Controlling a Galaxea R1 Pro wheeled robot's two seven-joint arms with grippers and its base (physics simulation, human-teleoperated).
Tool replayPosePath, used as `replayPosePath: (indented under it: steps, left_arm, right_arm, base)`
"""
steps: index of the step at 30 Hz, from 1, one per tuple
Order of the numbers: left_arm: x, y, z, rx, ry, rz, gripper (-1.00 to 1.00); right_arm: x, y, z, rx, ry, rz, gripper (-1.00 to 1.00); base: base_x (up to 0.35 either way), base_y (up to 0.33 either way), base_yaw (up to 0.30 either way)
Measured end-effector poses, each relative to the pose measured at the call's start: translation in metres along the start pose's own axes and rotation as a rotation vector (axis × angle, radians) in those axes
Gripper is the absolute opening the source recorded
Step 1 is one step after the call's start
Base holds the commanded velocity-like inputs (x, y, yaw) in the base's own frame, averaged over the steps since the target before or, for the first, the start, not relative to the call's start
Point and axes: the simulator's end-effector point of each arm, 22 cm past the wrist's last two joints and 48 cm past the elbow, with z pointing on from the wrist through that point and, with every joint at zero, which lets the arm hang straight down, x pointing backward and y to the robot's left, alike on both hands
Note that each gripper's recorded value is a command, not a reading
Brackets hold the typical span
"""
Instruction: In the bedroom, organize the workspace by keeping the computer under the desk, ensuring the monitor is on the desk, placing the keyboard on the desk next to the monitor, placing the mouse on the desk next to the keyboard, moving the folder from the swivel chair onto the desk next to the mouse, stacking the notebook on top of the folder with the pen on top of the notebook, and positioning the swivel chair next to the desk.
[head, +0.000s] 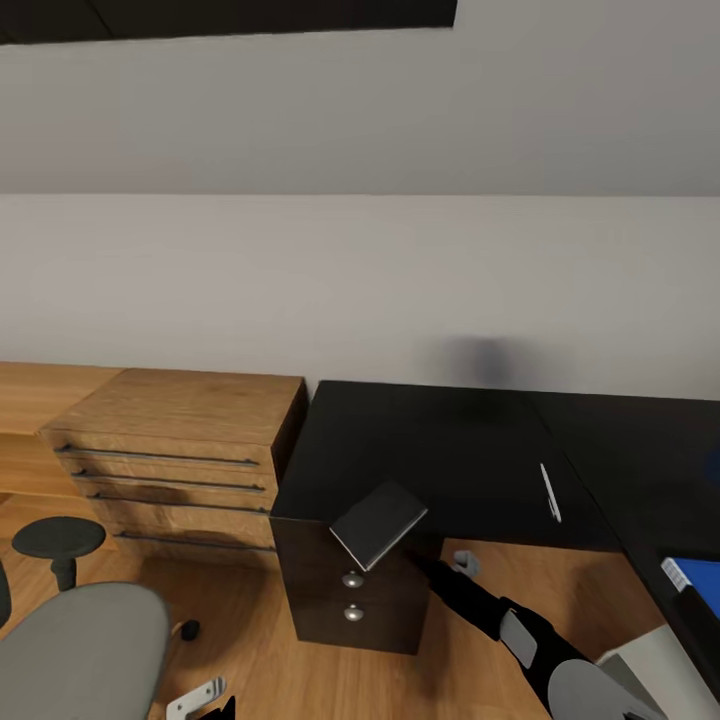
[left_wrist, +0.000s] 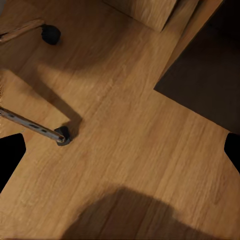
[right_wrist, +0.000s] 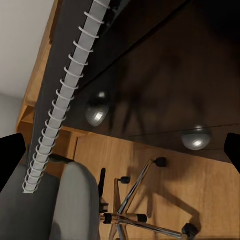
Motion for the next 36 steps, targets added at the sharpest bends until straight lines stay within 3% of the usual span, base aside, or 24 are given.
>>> replayPosePath:
  steps: [36]
  left_arm:
    - [-0.0024, -0.0013, -0.005, 0.0, 0.001, 0.0, 1.0]
  right_arm:
    - [-0.0006, 0.004, 0.0005, 0.01, -0.002, -0.002, 1.0]
  base:
    - [0.0, 0.0, 0.021]
